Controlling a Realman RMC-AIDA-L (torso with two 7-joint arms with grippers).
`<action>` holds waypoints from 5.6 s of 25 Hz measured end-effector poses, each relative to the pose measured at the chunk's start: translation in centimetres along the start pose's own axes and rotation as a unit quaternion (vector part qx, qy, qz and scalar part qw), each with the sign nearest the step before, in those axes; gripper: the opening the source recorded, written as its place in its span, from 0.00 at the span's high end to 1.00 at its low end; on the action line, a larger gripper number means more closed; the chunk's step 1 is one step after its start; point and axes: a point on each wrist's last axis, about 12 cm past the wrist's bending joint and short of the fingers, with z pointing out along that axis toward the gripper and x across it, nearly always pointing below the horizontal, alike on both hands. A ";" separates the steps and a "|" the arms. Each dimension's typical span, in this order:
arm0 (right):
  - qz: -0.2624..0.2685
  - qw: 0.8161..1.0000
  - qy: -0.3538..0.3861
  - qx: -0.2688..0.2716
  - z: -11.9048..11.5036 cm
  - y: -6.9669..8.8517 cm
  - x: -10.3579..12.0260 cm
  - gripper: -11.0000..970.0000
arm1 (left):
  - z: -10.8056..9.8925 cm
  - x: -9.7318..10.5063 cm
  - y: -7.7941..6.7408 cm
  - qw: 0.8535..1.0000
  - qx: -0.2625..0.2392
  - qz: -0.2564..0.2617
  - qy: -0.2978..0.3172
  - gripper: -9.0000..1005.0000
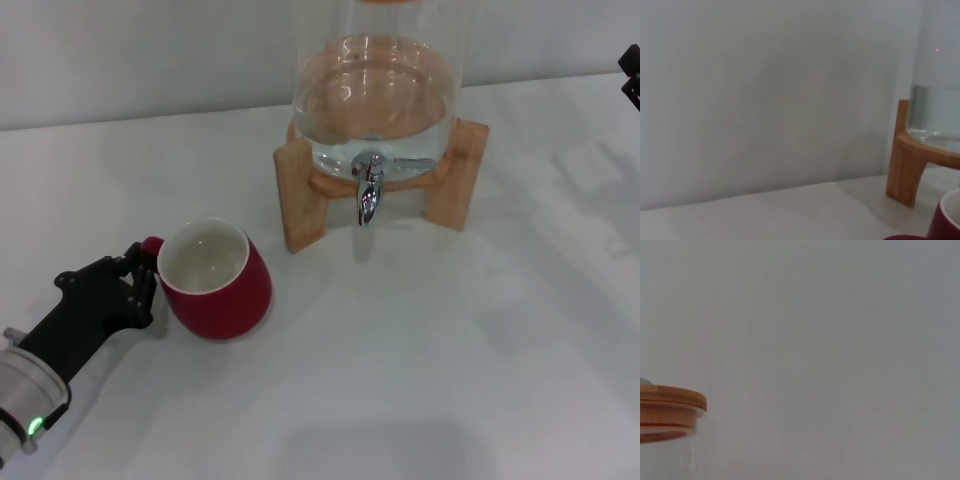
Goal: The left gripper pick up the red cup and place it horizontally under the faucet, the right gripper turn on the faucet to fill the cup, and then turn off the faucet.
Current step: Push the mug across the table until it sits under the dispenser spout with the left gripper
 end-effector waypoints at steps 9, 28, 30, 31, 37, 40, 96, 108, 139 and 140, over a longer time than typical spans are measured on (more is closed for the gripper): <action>0.004 1.000 0.001 -0.004 -0.1 0.2 0.1 0.21 | 1.6 -1.1 -0.6 0.999 0.044 -0.013 0.004 0.88; 0.012 1.000 0.000 -0.009 -1.0 0.5 0.3 0.21 | 2.7 -1.1 -1.6 0.997 0.070 0.000 0.025 0.88; 0.013 1.000 0.000 -0.009 -1.1 0.5 0.3 0.21 | 2.8 -1.1 -1.7 0.997 0.074 0.002 0.026 0.88; 0.013 1.000 -0.001 -0.010 -1.1 0.5 0.3 0.21 | 2.9 -1.1 -1.7 0.997 0.074 0.002 0.026 0.88; 0.015 1.000 -0.002 -0.011 -1.2 0.6 0.3 0.21 | 3.3 -1.3 -1.8 0.996 0.082 0.009 0.030 0.88; 0.015 1.000 -0.002 -0.011 -1.3 0.6 0.3 0.21 | 3.6 -1.4 -2.0 0.995 0.088 0.016 0.036 0.88; 0.023 0.999 -0.016 -0.019 -2.5 1.1 0.2 0.21 | 6.0 -2.4 -3.4 0.989 0.128 0.025 0.062 0.88; 0.025 0.999 -0.014 -0.018 -2.8 1.1 0.3 0.21 | 6.7 -2.7 -3.9 0.987 0.143 0.034 0.070 0.88; 0.029 0.999 -0.025 -0.024 -3.2 1.4 0.1 0.21 | 7.7 -3.0 -4.4 0.983 0.154 0.050 0.089 0.88; 0.029 0.999 -0.025 -0.025 -3.2 1.4 0.1 0.21 | 7.8 -3.1 -4.4 0.983 0.154 0.051 0.089 0.88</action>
